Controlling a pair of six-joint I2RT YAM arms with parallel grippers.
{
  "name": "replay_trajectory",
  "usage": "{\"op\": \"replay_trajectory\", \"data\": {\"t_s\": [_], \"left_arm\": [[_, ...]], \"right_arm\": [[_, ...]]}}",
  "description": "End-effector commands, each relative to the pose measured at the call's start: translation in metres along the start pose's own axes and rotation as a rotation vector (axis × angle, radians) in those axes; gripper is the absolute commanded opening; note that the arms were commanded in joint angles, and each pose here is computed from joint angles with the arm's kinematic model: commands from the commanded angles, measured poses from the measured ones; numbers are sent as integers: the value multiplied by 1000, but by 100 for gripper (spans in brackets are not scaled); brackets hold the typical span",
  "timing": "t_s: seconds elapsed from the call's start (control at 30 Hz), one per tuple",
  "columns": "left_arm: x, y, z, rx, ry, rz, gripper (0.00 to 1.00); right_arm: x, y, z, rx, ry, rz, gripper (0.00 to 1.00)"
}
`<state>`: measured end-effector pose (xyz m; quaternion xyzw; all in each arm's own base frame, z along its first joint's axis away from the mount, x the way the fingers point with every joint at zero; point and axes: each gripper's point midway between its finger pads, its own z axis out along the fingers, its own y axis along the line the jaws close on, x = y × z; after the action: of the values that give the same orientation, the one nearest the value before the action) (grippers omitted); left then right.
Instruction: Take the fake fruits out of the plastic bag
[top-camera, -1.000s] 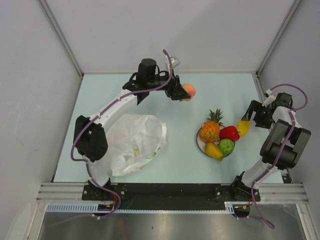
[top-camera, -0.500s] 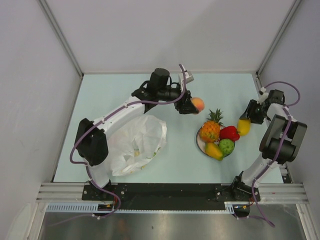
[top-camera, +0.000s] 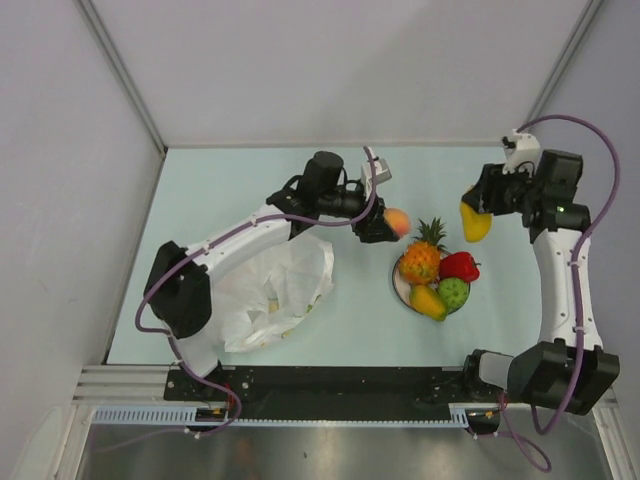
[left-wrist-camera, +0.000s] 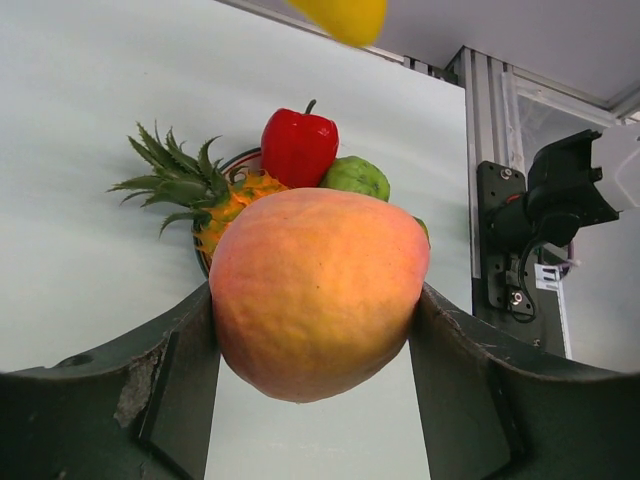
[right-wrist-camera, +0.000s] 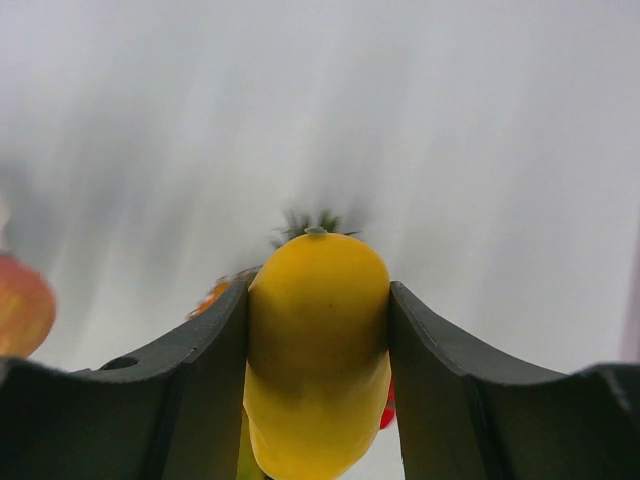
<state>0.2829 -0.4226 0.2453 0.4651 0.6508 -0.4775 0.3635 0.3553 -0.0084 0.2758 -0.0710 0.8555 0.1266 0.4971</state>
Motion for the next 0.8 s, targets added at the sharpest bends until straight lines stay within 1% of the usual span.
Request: {"op": "replay_trajectory", "data": {"t_s": [0.0, 0.07, 0.17, 0.27, 0.3, 0.4, 0.47, 0.63, 0.77], "left_arm": [[-47, -24, -34, -4, -123, 127, 0], [-44, -26, -34, -7, -122, 148, 0], [-40, -31, -36, -10, -121, 111, 0], [-43, -40, -41, -15, -132, 131, 0], [-38, -40, -42, -16, -124, 130, 0], [-31, -42, -43, -16, -104, 116, 0], [-30, -43, -41, -10, -101, 143, 0], [-28, -53, -26, 21, -90, 191, 0], [-26, -59, 2, 47, -84, 243, 0]], "right_arm": [[49, 34, 11, -76, 203, 61, 20], [56, 35, 25, -64, 235, 68, 20], [69, 28, 37, -30, 289, 108, 20], [83, 31, 43, -37, 348, 139, 20], [88, 31, 46, -32, 365, 145, 20], [93, 32, 53, -29, 368, 125, 21], [98, 35, 57, -38, 390, 125, 21], [114, 33, 64, -27, 446, 131, 21], [130, 27, 68, -11, 486, 146, 23]]}}
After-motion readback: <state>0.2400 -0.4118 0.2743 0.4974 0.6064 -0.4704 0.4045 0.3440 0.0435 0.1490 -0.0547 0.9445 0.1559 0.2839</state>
